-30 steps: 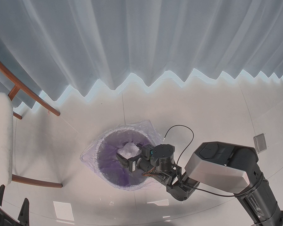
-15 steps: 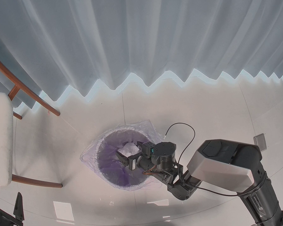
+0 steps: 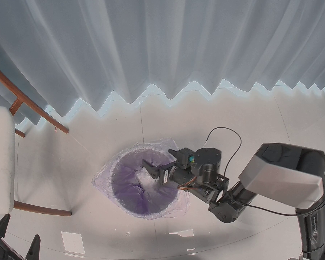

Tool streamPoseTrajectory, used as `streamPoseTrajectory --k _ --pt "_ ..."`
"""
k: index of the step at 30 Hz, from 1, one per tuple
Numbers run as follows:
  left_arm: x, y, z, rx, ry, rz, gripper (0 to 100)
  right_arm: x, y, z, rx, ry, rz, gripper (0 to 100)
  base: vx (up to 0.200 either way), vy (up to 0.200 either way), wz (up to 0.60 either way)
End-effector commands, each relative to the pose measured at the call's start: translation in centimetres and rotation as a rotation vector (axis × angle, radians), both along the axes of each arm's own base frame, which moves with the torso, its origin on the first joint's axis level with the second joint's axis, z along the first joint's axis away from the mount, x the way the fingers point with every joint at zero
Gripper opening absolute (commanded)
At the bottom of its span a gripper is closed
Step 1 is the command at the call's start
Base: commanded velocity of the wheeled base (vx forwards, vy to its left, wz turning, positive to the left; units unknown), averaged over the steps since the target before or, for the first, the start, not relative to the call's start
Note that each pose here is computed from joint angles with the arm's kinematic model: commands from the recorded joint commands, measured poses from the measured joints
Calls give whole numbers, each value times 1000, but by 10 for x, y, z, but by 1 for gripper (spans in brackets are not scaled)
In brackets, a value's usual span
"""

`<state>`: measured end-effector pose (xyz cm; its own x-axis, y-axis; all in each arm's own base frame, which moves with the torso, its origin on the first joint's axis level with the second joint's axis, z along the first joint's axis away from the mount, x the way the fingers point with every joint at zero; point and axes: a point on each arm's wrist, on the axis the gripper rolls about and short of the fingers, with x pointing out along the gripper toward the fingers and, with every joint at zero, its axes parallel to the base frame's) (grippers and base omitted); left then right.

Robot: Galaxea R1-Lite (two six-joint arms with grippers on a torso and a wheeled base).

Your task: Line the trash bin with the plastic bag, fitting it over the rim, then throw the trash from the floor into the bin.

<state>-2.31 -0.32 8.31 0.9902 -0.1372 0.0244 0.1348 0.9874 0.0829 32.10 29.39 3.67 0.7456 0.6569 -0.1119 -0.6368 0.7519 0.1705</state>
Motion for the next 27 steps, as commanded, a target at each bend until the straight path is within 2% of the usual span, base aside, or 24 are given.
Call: streamPoseTrajectory --k 1,3,5,6,7,12,16,19,27 --pt "-1 0 -4 2 1 -3 100 -4 -34 44 34 -46 -53 100 0 0 0" --pt "0 3 -4 -7 2 118 100 -7 -51 61 46 -64 -82 100 0 0 0" --pt "0 3 -4 -7 2 118 100 -7 -51 61 46 -64 -82 100 0 0 0" --pt "0 5 -3 -17 -7 245 100 -14 -74 79 48 -83 -115 100 0 0 0" --pt "0 6 -3 -18 -10 255 100 -17 -83 85 45 -92 -130 100 0 0 0" --pt "-1 6 -1 -25 -19 247 100 -35 -117 111 53 -133 -177 100 0 0 0" --pt "-1 5 -2 -88 -13 221 100 -52 -139 122 57 -142 -208 100 0 0 0" --pt "0 3 -6 -78 20 152 100 -61 -153 127 57 -146 -233 100 0 0 0" --pt "0 3 -8 -83 34 146 100 -82 -180 142 78 -181 -284 100 0 0 0"
